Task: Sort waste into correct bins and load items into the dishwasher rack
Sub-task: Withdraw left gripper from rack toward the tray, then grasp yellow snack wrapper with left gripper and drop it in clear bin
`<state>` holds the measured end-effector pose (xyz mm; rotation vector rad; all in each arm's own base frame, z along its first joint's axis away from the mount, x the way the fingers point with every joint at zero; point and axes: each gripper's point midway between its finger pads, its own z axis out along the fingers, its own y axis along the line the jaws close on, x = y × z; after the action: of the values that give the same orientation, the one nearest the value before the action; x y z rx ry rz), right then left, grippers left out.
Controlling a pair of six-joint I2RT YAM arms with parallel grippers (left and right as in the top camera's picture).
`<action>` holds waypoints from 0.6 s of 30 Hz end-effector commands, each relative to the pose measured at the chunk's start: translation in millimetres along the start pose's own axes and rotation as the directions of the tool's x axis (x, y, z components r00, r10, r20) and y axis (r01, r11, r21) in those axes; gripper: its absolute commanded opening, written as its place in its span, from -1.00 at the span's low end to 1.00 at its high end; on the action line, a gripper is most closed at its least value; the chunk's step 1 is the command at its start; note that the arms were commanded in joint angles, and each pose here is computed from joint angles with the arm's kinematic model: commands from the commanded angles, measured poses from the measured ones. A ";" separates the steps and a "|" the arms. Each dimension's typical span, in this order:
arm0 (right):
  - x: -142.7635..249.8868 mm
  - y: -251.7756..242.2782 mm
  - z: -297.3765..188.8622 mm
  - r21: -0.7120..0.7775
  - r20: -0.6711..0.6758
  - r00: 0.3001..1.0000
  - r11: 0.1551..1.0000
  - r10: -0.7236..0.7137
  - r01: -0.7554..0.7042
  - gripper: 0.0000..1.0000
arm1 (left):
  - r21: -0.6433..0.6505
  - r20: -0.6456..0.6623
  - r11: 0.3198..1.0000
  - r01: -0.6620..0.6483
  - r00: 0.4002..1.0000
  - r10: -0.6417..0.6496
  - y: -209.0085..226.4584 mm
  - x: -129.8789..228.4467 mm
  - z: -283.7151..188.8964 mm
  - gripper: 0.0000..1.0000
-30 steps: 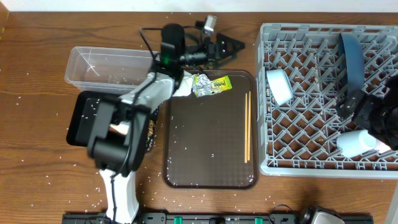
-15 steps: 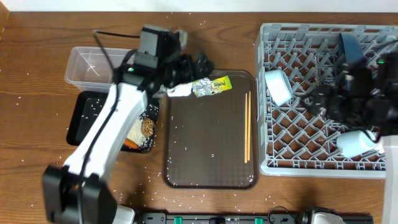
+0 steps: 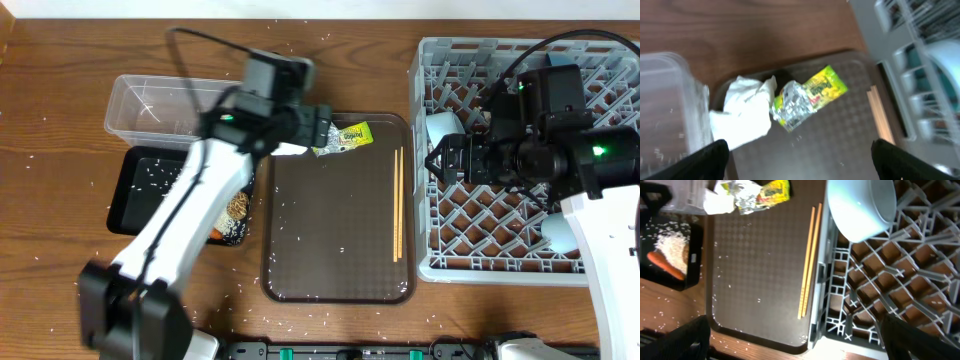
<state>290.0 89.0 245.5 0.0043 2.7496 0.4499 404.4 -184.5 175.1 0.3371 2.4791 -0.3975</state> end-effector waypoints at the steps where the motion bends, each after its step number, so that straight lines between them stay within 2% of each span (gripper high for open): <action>1: 3.8 -2.5 -0.1 0.027 -0.014 0.999 0.999 0.035 -0.035 0.98 | -0.104 -0.074 0.989 -0.102 0.993 0.095 14.1 18.3 42.1 0.84; 8: 10.3 -0.2 1.1 0.028 -0.039 0.999 0.999 0.029 -0.028 0.98 | -0.101 -0.099 0.989 -0.106 0.990 0.096 20.1 30.6 101.8 0.83; 9: 10.3 -0.4 1.7 0.029 -0.040 0.999 0.999 0.029 -0.028 0.99 | -0.100 -0.103 0.989 -0.107 0.990 0.097 20.3 33.0 108.0 0.77; 15: 11.2 0.4 3.0 0.028 -0.044 0.999 0.999 0.026 -0.025 0.99 | -0.059 -0.141 0.991 -0.120 0.984 0.110 8.8 49.2 129.2 0.29; 16: 10.8 0.6 3.1 0.027 -0.042 0.999 0.999 0.025 -0.024 0.99 | -0.075 -0.144 0.989 -0.124 0.983 0.112 10.8 50.3 130.5 0.14; 18: 12.0 2.7 3.7 0.025 -0.046 0.999 1.000 0.018 -0.017 0.99 | -0.101 -0.144 0.987 -0.128 0.983 0.113 15.0 50.0 130.5 -0.32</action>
<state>281.6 89.3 240.1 0.0256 2.7963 0.4243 439.1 -213.2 47.5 0.4663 2.5796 -0.2420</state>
